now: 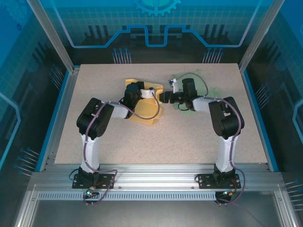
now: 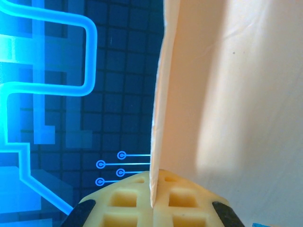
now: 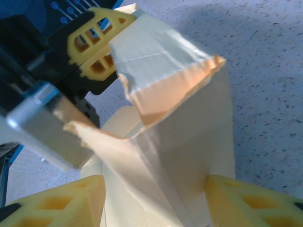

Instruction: Fold the paper box

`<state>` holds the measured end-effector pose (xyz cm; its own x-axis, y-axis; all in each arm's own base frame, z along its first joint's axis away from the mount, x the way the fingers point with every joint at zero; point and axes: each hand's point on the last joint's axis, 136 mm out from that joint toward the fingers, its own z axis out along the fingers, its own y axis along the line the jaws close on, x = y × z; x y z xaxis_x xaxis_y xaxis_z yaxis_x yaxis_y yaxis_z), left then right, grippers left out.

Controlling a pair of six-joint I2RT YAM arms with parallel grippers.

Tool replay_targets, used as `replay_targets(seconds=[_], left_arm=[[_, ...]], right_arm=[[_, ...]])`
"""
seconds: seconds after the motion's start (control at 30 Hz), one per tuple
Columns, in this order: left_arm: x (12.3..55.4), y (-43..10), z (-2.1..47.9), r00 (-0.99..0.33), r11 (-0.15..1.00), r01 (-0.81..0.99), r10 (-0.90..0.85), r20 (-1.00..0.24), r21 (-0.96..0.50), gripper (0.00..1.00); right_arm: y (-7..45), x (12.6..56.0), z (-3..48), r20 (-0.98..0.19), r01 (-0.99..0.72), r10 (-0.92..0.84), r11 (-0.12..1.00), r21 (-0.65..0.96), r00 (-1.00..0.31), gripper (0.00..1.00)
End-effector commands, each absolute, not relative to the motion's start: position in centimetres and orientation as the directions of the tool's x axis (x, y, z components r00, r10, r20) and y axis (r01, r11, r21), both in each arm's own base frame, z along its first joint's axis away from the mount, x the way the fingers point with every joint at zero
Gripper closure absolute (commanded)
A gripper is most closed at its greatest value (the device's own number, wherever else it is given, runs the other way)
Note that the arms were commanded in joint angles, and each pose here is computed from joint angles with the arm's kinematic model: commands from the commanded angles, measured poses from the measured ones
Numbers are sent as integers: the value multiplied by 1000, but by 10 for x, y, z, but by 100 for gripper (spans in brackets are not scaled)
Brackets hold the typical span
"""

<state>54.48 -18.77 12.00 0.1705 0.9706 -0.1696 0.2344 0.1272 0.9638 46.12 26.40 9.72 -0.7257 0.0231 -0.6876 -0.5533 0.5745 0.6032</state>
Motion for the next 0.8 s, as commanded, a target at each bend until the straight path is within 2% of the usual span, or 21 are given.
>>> replay_targets(seconds=[0.0,0.17,0.37,0.53,0.67,0.77], left_arm=[[544,-192,123,185,134,211,967,-174,968,100],[543,-193,125,188,141,210,965,-182,967,100],[542,-194,126,193,148,209,963,-189,967,100],[542,-195,127,196,156,207,960,-197,966,100],[540,-196,128,203,158,209,958,-201,965,100],[539,-197,131,205,164,204,957,-206,965,100]], right_arm=[[270,469,89,-677,-518,11,635,573,-736,43],[267,476,78,-670,-469,3,712,523,-743,39],[263,485,68,-672,-429,-6,775,465,-740,40],[267,491,68,-681,-436,-11,776,456,-732,47],[265,498,70,-700,-419,-16,811,408,-714,48],[261,503,72,-719,-391,-30,855,342,-694,44]])
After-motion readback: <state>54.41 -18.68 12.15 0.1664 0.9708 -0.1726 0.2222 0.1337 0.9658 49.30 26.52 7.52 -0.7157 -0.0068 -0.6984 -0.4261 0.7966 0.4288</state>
